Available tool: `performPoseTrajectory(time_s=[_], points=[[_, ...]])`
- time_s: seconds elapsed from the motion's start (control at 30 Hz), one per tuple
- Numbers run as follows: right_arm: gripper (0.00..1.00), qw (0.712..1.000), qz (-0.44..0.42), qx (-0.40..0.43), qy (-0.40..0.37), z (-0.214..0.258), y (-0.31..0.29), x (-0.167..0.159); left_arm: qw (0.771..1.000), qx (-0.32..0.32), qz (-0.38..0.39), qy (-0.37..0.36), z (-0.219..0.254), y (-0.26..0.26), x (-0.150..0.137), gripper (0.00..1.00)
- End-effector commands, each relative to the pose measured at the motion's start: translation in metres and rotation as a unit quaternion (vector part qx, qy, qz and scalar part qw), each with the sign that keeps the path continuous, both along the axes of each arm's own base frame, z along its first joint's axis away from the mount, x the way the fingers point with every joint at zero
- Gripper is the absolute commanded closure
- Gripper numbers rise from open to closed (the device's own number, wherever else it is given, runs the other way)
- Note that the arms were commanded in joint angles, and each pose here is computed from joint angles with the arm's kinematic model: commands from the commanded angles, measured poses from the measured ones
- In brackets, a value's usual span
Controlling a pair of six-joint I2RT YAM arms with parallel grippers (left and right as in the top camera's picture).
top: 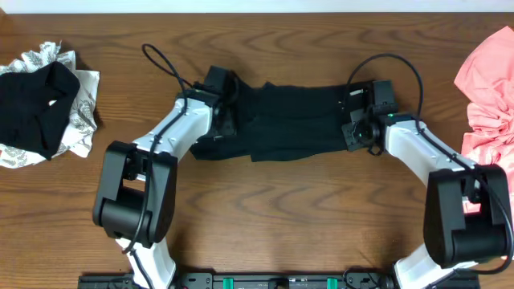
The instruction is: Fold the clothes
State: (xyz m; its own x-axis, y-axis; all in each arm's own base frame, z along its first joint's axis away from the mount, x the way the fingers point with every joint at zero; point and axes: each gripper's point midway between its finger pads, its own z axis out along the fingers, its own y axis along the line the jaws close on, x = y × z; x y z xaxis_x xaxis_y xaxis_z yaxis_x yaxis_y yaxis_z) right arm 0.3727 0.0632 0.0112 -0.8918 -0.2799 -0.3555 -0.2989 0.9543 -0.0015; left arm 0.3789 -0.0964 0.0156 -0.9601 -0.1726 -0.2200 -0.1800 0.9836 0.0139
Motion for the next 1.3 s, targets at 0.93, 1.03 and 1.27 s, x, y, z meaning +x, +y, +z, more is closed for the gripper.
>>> performPoseTrajectory(time_s=[0.93, 1.03, 1.27], points=[[0.8, 0.988, -0.098, -0.023, 0.115, -0.024, -0.03, -0.047, 0.99, 0.024, 0.01, 0.137, -0.032, 0.021, -0.079, 0.46], [0.77, 0.986, -0.103, -0.025, 0.132, -0.025, -0.03, -0.056, 0.986, 0.027, 0.01, 0.162, -0.031, 0.023, -0.091, 0.46], [0.68, 0.98, -0.113, -0.029, 0.159, -0.025, -0.032, -0.069, 0.976, 0.025, 0.011, 0.215, -0.027, 0.024, -0.116, 0.46]])
